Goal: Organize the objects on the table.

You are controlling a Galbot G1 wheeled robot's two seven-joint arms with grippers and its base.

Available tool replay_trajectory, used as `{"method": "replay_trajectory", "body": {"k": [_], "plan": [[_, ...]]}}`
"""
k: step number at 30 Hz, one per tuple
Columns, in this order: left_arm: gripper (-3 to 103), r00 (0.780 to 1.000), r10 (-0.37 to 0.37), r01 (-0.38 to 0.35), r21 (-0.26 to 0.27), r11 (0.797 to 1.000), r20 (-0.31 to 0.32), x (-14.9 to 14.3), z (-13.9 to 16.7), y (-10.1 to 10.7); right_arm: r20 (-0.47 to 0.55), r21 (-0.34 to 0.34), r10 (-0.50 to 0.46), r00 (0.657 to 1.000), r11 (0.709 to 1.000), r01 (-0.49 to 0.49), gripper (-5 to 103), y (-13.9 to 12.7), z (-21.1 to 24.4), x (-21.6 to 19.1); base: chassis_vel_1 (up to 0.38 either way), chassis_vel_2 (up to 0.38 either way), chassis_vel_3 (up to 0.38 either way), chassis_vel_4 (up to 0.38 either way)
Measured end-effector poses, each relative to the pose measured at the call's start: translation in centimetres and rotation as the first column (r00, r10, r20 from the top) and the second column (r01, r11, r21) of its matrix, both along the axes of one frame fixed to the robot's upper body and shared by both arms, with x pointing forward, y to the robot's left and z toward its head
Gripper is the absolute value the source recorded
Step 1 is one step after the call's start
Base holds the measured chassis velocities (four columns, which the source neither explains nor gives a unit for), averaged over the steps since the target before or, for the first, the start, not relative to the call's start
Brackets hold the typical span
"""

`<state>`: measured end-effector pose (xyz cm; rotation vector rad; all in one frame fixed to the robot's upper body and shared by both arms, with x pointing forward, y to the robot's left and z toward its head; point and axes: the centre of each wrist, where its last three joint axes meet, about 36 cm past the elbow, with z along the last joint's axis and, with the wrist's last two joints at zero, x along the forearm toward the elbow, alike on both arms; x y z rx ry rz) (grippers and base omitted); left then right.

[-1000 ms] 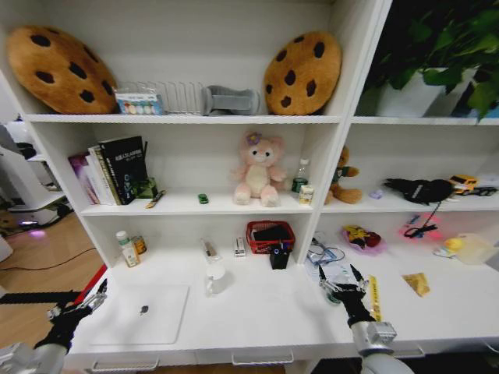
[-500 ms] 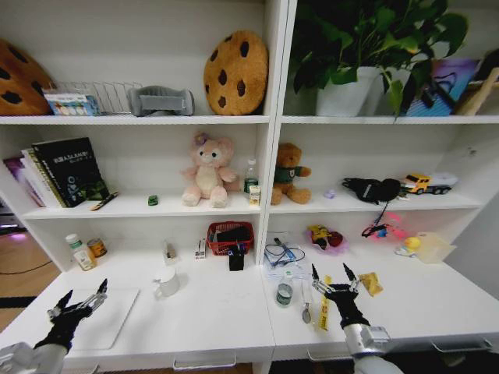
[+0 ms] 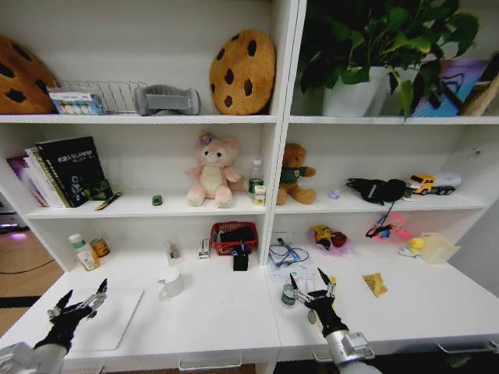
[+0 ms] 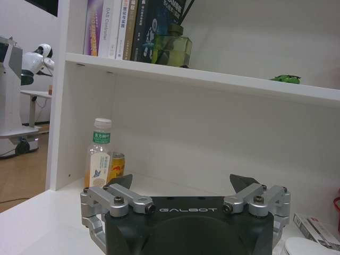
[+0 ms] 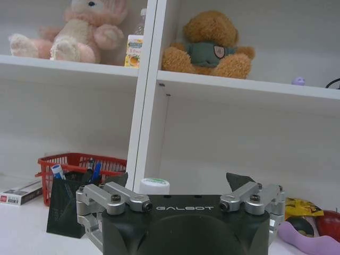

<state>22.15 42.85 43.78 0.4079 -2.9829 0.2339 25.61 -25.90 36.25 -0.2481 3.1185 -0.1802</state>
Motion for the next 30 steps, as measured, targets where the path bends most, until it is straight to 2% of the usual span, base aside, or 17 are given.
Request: {"method": "replay_trajectory", "body": {"k": [4, 6, 9, 11, 12, 14, 15, 17, 18, 21, 24, 30], "plan": [[100, 1.000, 0.000, 0.000, 0.000, 1.000, 0.000, 0.0, 0.0, 0.0, -0.005, -0.011, 0.003, 1.000, 1.000, -0.003, 97, -0.1, -0.3, 0.4, 0.000, 0.000, 0.000, 0.000], [100, 1.000, 0.000, 0.000, 0.000, 1.000, 0.000, 0.0, 0.0, 0.0, -0.007, -0.018, 0.006, 1.000, 1.000, -0.006, 87, -0.2, -0.4, 0.7, 0.000, 0.000, 0.000, 0.000], [100, 1.000, 0.000, 0.000, 0.000, 1.000, 0.000, 0.0, 0.0, 0.0, -0.011, -0.017, 0.007, 1.000, 1.000, -0.008, 82, -0.1, -0.6, 0.7, 0.000, 0.000, 0.000, 0.000], [100, 1.000, 0.000, 0.000, 0.000, 1.000, 0.000, 0.0, 0.0, 0.0, -0.016, -0.015, 0.009, 1.000, 1.000, -0.009, 70, 0.1, -0.8, 0.5, 0.000, 0.000, 0.000, 0.000], [100, 1.000, 0.000, 0.000, 0.000, 1.000, 0.000, 0.0, 0.0, 0.0, -0.016, -0.015, 0.009, 1.000, 1.000, -0.009, 70, 0.1, -0.8, 0.5, 0.000, 0.000, 0.000, 0.000], [100, 1.000, 0.000, 0.000, 0.000, 1.000, 0.000, 0.0, 0.0, 0.0, -0.022, -0.015, 0.013, 1.000, 1.000, -0.013, 60, 0.4, -0.9, 0.3, 0.000, 0.000, 0.000, 0.000], [100, 1.000, 0.000, 0.000, 0.000, 1.000, 0.000, 0.0, 0.0, 0.0, -0.022, -0.015, 0.013, 1.000, 1.000, -0.013, 60, 0.4, -0.9, 0.3, 0.000, 0.000, 0.000, 0.000], [100, 1.000, 0.000, 0.000, 0.000, 1.000, 0.000, 0.0, 0.0, 0.0, -0.023, -0.017, 0.013, 1.000, 1.000, -0.014, 49, 0.5, -1.0, 0.2, 0.000, 0.000, 0.000, 0.000], [100, 1.000, 0.000, 0.000, 0.000, 1.000, 0.000, 0.0, 0.0, 0.0, -0.023, -0.017, 0.013, 1.000, 1.000, -0.014, 49, 0.5, -1.0, 0.2, 0.000, 0.000, 0.000, 0.000], [100, 1.000, 0.000, 0.000, 0.000, 1.000, 0.000, 0.0, 0.0, 0.0, -0.022, -0.012, 0.008, 1.000, 1.000, -0.008, 33, 0.7, -0.8, 0.0, 0.000, 0.000, 0.000, 0.000], [100, 1.000, -0.001, 0.001, 0.000, 1.000, 0.000, 0.0, 0.0, 0.0, -0.019, -0.011, 0.001, 1.000, 1.000, -0.001, 27, 0.6, -0.6, -0.1, 0.000, 0.000, 0.000, 0.000], [100, 1.000, -0.001, 0.001, 0.000, 1.000, 0.000, 0.0, 0.0, 0.0, -0.010, 0.005, -0.028, 1.000, 1.000, 0.028, 27, 0.5, 0.9, -0.8, 0.000, 0.000, 0.000, 0.000]]}}
